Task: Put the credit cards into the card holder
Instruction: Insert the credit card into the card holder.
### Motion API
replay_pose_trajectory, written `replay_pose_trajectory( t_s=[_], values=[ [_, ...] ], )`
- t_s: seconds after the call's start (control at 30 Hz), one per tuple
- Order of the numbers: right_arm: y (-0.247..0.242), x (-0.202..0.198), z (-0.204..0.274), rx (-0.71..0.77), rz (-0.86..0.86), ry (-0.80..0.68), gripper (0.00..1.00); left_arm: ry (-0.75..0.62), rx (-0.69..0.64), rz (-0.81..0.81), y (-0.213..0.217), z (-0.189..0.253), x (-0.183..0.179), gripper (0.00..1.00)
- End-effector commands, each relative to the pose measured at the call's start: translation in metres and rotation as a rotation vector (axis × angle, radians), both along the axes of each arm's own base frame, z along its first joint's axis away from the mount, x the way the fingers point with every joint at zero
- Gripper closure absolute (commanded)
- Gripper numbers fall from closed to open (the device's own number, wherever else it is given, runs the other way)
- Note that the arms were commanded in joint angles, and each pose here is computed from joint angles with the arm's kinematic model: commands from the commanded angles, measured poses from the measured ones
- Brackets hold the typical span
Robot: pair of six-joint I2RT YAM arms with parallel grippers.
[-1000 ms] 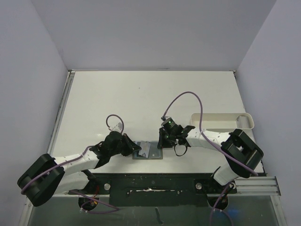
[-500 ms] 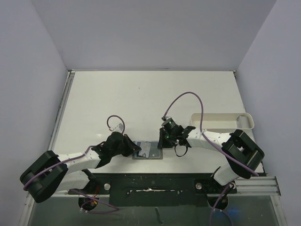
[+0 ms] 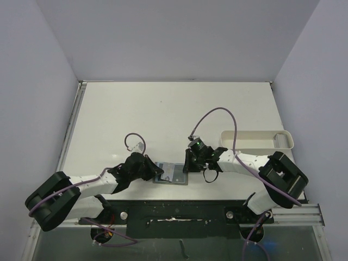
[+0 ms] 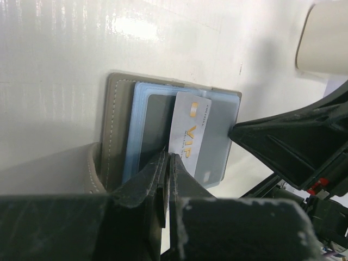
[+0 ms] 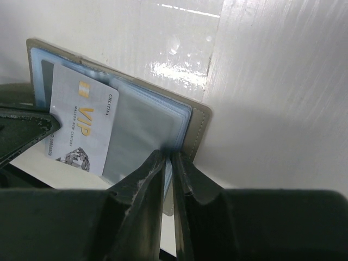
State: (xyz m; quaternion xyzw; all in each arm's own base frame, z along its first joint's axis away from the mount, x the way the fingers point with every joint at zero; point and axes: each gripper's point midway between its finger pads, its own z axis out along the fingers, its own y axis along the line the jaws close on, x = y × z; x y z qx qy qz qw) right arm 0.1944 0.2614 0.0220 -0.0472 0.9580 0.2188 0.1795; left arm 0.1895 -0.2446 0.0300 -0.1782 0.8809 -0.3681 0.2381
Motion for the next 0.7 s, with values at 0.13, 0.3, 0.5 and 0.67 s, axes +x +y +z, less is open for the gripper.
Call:
replay_pose_trajectory(
  t_s=[0.13, 0.3, 0.5, 0.67],
  values=[
    [-0.005, -0.006, 0.004, 0.004, -0.022, -0.009, 0.87, -0.041, 0.003, -0.015, -0.014, 0.006, 0.01, 1.0],
    [-0.002, -0.005, 0.009, 0.024, -0.032, -0.021, 0.87, -0.042, 0.006, -0.029, -0.018, 0.006, 0.01, 1.0],
    [-0.001, -0.004, 0.01, 0.032, -0.037, -0.022, 0.87, -0.04, 0.006, -0.04, -0.018, 0.005, 0.008, 1.0],
    [0.002, -0.005, 0.008, 0.045, -0.041, -0.013, 0.87, -0.05, -0.005, -0.041, -0.018, 0.009, 0.005, 1.0]
  ],
)
